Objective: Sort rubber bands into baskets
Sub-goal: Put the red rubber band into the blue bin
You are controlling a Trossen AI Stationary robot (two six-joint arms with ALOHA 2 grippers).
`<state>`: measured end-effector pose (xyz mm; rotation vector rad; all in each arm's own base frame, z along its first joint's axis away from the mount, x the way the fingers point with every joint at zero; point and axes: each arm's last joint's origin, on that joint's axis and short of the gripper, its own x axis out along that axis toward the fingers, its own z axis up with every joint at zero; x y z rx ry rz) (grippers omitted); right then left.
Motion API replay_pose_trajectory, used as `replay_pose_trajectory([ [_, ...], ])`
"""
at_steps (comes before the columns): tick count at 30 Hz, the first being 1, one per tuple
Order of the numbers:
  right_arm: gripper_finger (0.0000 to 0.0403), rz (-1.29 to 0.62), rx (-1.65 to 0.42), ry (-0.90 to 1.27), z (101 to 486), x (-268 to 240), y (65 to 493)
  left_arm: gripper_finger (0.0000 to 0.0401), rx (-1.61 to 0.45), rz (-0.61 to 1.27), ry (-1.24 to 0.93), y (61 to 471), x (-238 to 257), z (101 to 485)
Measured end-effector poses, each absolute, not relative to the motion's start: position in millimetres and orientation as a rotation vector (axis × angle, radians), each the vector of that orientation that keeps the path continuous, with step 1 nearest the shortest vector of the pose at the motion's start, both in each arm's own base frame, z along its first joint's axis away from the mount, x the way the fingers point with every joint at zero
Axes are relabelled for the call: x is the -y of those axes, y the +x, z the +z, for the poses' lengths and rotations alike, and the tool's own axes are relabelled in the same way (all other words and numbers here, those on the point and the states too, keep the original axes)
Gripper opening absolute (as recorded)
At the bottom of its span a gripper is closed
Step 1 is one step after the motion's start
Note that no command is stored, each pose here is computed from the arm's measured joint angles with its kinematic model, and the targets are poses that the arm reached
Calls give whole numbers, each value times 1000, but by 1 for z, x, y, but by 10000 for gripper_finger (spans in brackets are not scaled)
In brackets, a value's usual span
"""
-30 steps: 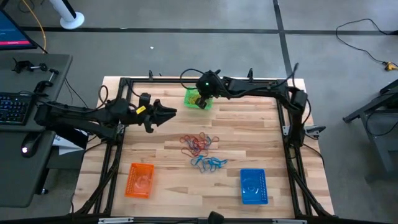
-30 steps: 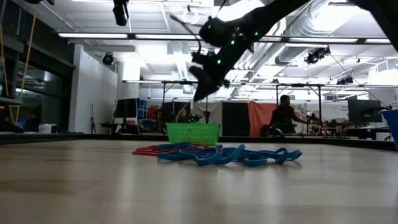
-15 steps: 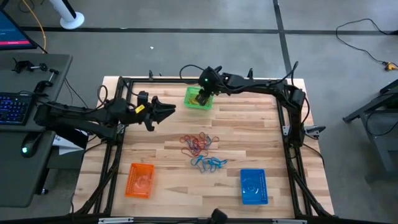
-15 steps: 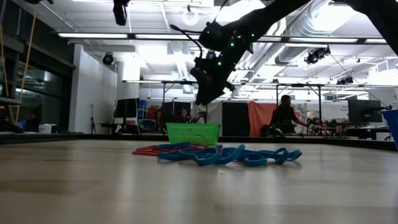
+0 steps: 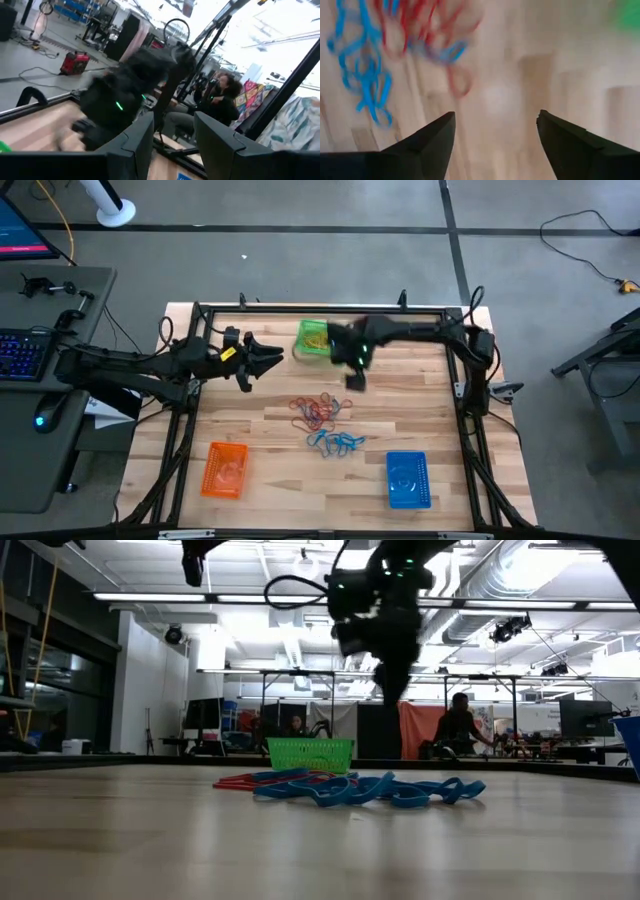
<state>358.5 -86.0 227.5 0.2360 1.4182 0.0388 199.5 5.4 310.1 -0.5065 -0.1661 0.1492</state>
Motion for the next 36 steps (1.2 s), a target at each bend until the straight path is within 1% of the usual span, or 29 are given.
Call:
replay_pose_trajectory([
  [3,247,100,-1379,172,210,57,355,131,143,155,-497,200,-5,308],
  [7,228,130,-1292,4,197,28,364,131,122,162,-464,200,-5,306],
  [10,218,161,-1276,-116,189,17,370,131,120,162,-451,200,-5,306],
  [12,214,162,-1302,-163,181,15,372,131,119,163,-445,200,-5,306],
  [17,211,172,-1350,-184,165,15,374,131,109,166,-431,200,-5,305],
  [22,211,223,-1366,-242,151,16,377,131,108,167,-434,200,-6,305],
  [31,209,259,-1398,-265,131,13,382,131,112,163,-522,200,-6,305],
  [33,198,247,-1402,-289,131,10,382,131,114,162,-539,200,-6,305],
  [34,187,238,-1406,-307,131,8,382,131,114,162,-544,200,-6,305],
  [36,151,232,-1411,-328,130,5,382,131,115,161,-555,200,-6,305],
])
